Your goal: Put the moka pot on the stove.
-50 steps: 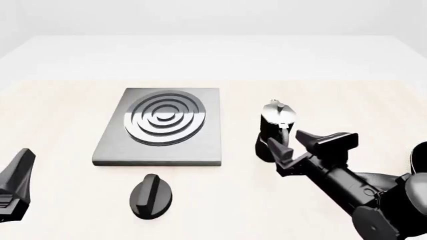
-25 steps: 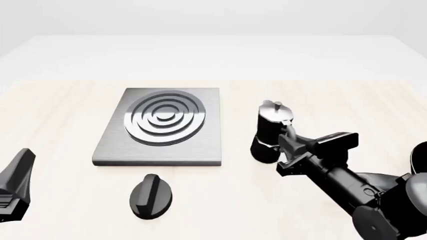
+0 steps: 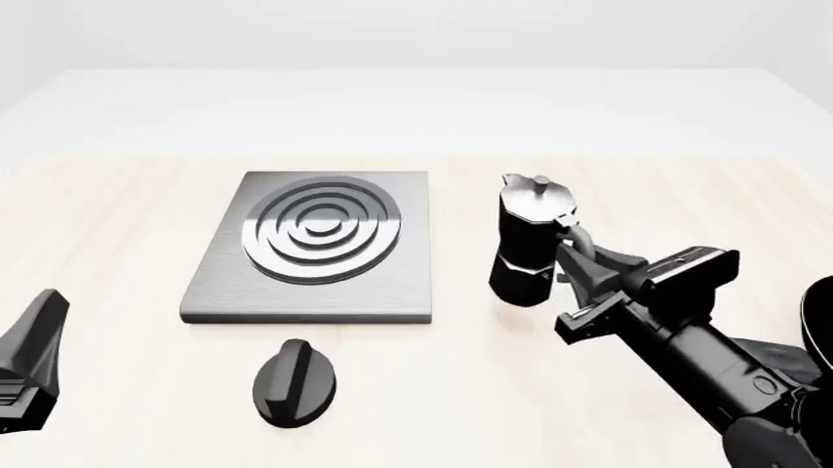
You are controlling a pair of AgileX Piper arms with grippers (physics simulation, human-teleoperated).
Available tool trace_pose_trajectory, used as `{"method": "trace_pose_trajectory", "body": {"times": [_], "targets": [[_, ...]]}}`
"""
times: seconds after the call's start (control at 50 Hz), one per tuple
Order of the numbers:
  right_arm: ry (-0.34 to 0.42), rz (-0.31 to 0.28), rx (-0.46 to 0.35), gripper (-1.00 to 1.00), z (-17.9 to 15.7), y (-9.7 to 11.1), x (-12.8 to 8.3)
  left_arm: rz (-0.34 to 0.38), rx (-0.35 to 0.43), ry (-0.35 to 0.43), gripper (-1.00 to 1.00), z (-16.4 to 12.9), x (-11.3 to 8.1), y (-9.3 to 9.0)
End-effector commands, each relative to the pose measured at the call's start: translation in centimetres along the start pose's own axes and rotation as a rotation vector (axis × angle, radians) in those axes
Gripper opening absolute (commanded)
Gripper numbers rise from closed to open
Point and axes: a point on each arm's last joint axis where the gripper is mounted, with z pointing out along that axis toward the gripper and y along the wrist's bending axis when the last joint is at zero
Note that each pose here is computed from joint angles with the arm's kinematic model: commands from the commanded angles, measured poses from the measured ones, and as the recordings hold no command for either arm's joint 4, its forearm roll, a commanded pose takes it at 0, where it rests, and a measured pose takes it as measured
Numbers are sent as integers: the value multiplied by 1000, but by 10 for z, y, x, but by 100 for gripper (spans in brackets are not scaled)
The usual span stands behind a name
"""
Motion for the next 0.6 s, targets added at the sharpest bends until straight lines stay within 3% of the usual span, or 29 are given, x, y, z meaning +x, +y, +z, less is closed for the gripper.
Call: {"method": "trace_pose_trajectory", "body": {"times": [0.02, 0.4, 0.6], "targets": [[-51, -18, -12, -100, 1, 3, -14, 0, 0, 0, 100, 0, 0, 0], [-99, -33, -52, -100, 15, 12, -55, 0, 0, 0, 100, 0, 0, 0], [-102, -31, -69, -100, 21, 16, -67, 0, 0, 0, 100, 0, 0, 0]]}}
